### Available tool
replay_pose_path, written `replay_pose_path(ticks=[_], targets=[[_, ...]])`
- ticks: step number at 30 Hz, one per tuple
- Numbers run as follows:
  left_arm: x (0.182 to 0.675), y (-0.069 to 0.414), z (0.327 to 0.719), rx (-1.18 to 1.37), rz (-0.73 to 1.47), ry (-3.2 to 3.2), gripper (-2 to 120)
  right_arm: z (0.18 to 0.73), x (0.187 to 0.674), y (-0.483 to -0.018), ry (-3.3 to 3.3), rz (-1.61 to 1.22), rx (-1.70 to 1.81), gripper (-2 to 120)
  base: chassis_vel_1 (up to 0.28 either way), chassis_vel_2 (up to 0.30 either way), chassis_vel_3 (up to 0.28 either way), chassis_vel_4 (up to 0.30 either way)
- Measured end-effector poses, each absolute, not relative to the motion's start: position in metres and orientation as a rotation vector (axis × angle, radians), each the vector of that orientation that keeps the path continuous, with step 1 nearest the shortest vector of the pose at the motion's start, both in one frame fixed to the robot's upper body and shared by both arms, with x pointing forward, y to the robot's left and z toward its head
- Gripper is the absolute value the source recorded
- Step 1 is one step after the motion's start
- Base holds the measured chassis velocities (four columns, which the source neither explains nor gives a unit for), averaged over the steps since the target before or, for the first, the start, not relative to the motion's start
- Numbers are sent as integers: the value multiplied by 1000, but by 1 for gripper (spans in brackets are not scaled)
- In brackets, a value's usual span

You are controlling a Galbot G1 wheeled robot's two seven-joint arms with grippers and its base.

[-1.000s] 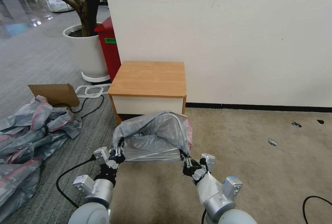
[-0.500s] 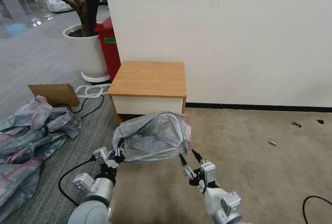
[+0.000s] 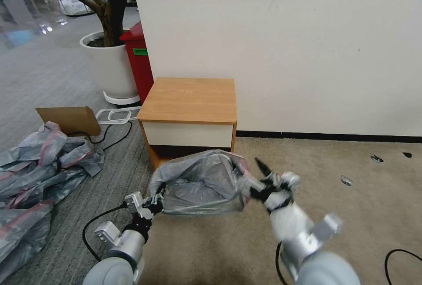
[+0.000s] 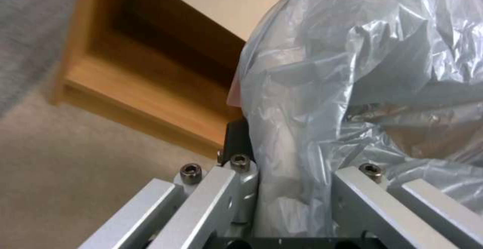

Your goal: Pick up the garbage bag from the table and place it over the trash can.

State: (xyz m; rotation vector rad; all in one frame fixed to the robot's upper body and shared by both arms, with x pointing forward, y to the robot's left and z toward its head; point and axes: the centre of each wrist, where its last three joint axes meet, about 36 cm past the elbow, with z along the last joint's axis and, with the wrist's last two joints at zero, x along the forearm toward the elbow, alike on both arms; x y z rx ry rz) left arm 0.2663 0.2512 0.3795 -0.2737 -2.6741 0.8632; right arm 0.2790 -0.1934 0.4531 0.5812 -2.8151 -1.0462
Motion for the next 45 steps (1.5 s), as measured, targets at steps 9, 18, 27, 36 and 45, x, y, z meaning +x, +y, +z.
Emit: replay_pose_path(ticks=[9,18,27,36,45], targets=[[266,254,388,-307,890,-2691,5,427,279,-204,-2756,-1102,611,100,0,0,0,0],[265,254,394,-301,921,-2706,5,418,277,-199,-2728,-1160,682,98,0,0,0,0],[264,252,394,-300,931,-2706,5,413,279,-198,-2727,-1199,729,78,0,0,0,0],[265,253,392,-292,931,-2705,5,410,279,-194,-2722,-1216,741,47,0,0,0,0],[265,252,390,-288,935,-2702,5,408,281,-193,-2732,-1217,742,11,0,0,0,0]])
